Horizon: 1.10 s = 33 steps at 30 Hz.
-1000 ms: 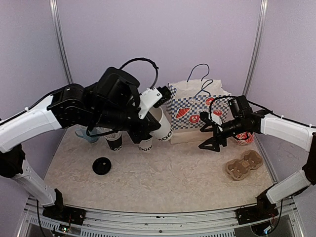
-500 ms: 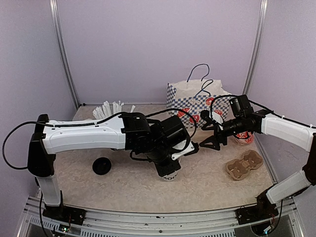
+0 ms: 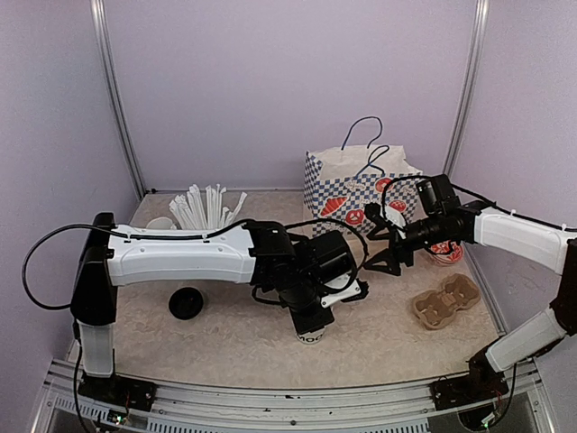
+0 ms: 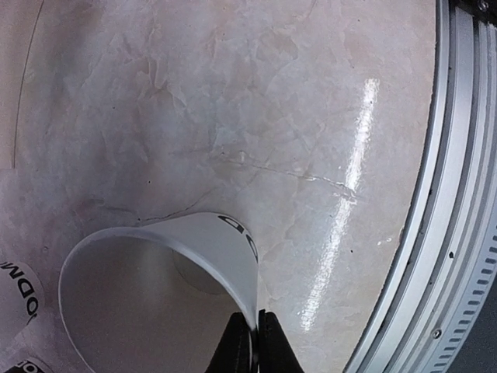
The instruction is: Pack the takeout coffee
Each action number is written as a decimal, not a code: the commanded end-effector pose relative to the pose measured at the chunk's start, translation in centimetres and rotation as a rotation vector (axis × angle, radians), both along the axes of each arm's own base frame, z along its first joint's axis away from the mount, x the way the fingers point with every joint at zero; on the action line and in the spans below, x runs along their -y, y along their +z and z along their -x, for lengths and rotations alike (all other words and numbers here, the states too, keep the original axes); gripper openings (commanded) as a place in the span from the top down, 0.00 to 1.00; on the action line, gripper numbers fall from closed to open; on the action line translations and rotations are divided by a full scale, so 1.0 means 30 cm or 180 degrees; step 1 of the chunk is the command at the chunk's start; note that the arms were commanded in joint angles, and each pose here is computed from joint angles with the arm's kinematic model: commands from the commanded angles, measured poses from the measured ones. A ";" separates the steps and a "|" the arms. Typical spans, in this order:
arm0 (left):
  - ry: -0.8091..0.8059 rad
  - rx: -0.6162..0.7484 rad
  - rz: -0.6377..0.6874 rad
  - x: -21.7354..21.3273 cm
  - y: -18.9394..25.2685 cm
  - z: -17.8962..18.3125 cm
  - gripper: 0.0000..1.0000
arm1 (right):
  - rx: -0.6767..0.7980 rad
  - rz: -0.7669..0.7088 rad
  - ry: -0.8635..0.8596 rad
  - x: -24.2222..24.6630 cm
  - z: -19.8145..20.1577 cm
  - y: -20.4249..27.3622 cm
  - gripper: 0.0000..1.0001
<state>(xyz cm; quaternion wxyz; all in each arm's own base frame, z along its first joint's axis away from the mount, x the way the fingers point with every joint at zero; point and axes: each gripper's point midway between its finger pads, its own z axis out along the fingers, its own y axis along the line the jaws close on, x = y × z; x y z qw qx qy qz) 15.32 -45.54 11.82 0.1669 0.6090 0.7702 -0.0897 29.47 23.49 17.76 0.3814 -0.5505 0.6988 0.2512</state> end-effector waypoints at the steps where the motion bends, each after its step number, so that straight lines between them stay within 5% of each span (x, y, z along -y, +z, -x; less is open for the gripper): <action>1: -0.0043 0.0013 0.0038 0.022 0.033 0.009 0.86 | -0.0013 -0.0003 -0.0016 0.006 -0.013 -0.007 0.09; 8: 0.0082 0.0122 0.0200 -0.013 0.179 0.032 0.77 | -0.0037 -0.0084 0.0183 -0.007 0.027 0.010 0.09; 12: 0.0812 0.0357 0.0210 -0.132 0.252 -0.068 0.74 | -0.0010 -0.0069 0.0148 -0.004 0.021 0.014 0.09; 19: 0.2665 0.0523 -0.0511 -0.582 0.060 -0.327 0.71 | -0.0054 -0.0124 0.0270 -0.013 0.045 0.019 0.09; 33: 0.3618 0.0294 -0.0585 -0.874 -0.228 -0.360 0.71 | -0.0051 -0.0126 0.0296 -0.013 0.053 0.019 0.08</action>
